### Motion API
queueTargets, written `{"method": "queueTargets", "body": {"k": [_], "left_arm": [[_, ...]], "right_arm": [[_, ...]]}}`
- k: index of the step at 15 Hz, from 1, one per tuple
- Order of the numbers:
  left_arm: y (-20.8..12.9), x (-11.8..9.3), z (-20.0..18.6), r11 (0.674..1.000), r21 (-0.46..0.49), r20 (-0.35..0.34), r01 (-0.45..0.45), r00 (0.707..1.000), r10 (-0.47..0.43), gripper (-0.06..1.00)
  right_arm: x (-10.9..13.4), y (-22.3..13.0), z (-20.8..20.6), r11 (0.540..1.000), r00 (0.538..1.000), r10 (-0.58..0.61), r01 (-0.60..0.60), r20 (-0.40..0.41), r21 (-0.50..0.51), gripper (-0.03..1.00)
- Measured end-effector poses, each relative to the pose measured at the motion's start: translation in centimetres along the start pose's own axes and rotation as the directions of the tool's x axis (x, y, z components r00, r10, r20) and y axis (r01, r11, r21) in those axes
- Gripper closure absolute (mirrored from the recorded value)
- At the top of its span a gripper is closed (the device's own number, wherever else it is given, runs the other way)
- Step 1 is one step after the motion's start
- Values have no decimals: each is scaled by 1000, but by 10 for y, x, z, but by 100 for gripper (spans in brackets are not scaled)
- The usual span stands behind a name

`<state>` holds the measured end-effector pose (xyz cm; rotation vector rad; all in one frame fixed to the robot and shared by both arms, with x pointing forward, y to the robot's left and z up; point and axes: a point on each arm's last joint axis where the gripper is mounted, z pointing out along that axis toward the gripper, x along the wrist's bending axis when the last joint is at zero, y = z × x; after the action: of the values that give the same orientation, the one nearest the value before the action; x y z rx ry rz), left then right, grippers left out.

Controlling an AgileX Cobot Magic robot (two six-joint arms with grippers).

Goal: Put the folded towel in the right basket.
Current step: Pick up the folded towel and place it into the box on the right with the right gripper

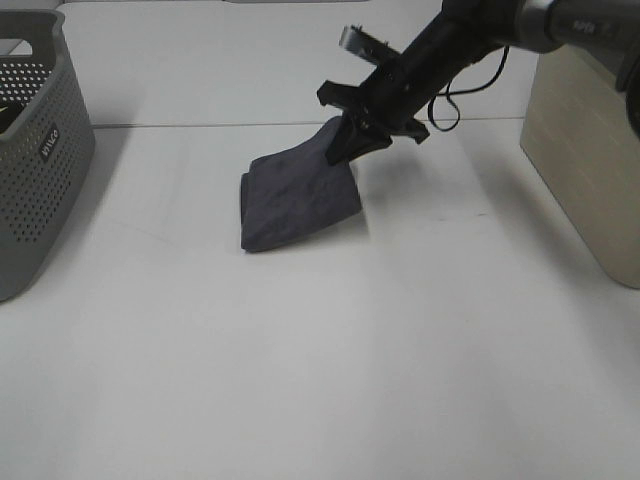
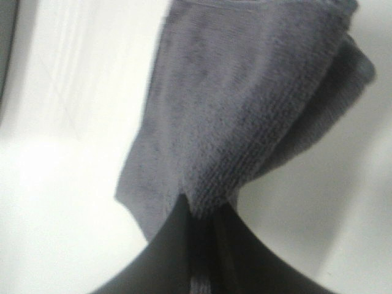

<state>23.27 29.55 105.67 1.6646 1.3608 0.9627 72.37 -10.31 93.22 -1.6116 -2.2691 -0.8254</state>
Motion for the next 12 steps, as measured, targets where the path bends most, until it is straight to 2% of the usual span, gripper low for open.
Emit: {"method": "queueTargets", "body": {"k": [4,6,9,12], "left_arm": [[0,0,0,1000,0,0,0,1000,0,-4],[0,0,0,1000,0,0,0,1000,0,-4],[0,0,0,1000,0,0,0,1000,0,-4],[0,0,0,1000,0,0,0,1000,0,-4]], "right_arm": [[42,13,-79,985,993,-107,114,57,-129,94],[56,14,-120,970,985,-132,152,113,-190,94],[59,11,-182,946,967,-108,171,230,-274,94],[44,4,-238,920,958,-38,145,286,-364,94]]}}
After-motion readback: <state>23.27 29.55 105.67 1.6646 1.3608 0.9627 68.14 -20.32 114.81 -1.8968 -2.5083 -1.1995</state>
